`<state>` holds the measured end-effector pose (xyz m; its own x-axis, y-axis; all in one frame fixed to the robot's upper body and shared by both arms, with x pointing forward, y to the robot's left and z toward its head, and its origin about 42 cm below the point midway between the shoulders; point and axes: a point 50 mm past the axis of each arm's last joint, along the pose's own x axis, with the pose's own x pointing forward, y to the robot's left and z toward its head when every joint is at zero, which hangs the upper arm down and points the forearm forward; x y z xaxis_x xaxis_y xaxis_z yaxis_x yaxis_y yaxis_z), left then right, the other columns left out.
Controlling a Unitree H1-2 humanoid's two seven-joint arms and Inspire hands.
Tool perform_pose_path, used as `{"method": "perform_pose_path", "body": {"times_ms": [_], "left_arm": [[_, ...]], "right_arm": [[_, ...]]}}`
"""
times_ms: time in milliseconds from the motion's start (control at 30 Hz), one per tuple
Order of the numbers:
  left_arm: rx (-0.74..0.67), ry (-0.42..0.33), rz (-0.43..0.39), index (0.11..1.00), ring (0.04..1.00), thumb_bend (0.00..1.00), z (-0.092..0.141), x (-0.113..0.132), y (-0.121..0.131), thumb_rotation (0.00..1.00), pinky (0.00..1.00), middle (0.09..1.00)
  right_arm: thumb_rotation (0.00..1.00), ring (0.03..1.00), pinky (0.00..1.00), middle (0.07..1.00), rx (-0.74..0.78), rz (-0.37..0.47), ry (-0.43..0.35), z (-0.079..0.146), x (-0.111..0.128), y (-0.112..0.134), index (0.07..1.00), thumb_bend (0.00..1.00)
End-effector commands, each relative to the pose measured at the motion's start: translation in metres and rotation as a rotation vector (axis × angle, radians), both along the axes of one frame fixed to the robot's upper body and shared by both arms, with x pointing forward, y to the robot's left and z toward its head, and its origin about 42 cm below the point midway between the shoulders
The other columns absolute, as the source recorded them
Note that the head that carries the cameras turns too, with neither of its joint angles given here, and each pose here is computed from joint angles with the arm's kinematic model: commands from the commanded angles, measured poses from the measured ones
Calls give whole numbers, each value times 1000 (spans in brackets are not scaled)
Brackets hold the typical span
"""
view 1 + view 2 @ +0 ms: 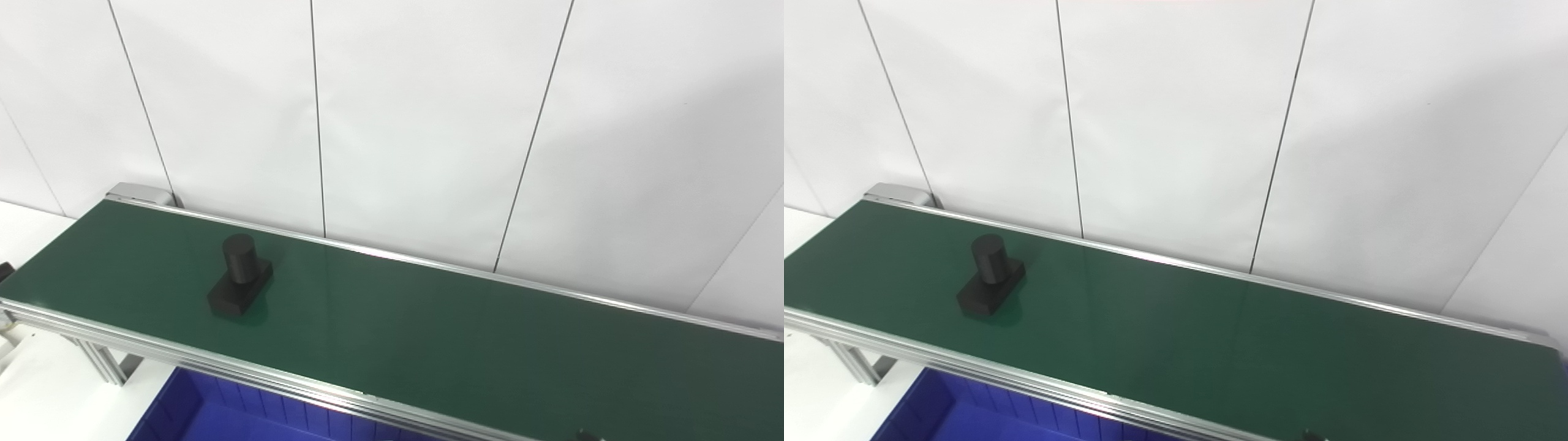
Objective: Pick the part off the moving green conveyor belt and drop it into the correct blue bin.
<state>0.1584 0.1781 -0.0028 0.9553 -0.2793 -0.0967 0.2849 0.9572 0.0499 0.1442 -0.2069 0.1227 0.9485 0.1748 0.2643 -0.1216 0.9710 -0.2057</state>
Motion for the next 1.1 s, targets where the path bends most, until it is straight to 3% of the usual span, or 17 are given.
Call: {"method": "perform_pose_path", "body": {"times_ms": [0,200,333,567,633,833,1067], "left_arm": [[-15,-63,6,789,727,898,7,6,-1,608,654,764],[-7,-69,3,792,726,890,8,8,0,617,653,763],[-10,-67,6,791,721,904,8,9,0,621,648,759],[-11,-66,6,791,718,896,7,11,0,615,645,758],[-9,-67,5,793,719,901,7,12,0,622,646,759],[-10,-67,7,794,721,901,6,15,0,618,650,761],[-8,-65,10,796,720,909,5,17,0,617,649,760]], "right_arm": [[713,729,584,783,-21,4,-47,17,1,0,818,305],[667,715,548,778,-72,-2,-104,42,7,2,802,316],[707,721,518,794,-104,-6,-127,55,14,4,794,339],[596,730,518,808,-115,16,-194,74,38,10,813,297],[630,733,530,806,-106,29,-209,76,51,12,817,331],[686,714,520,784,-91,44,-175,75,83,16,814,368],[724,724,542,783,-88,53,-135,70,104,21,814,399]]}}
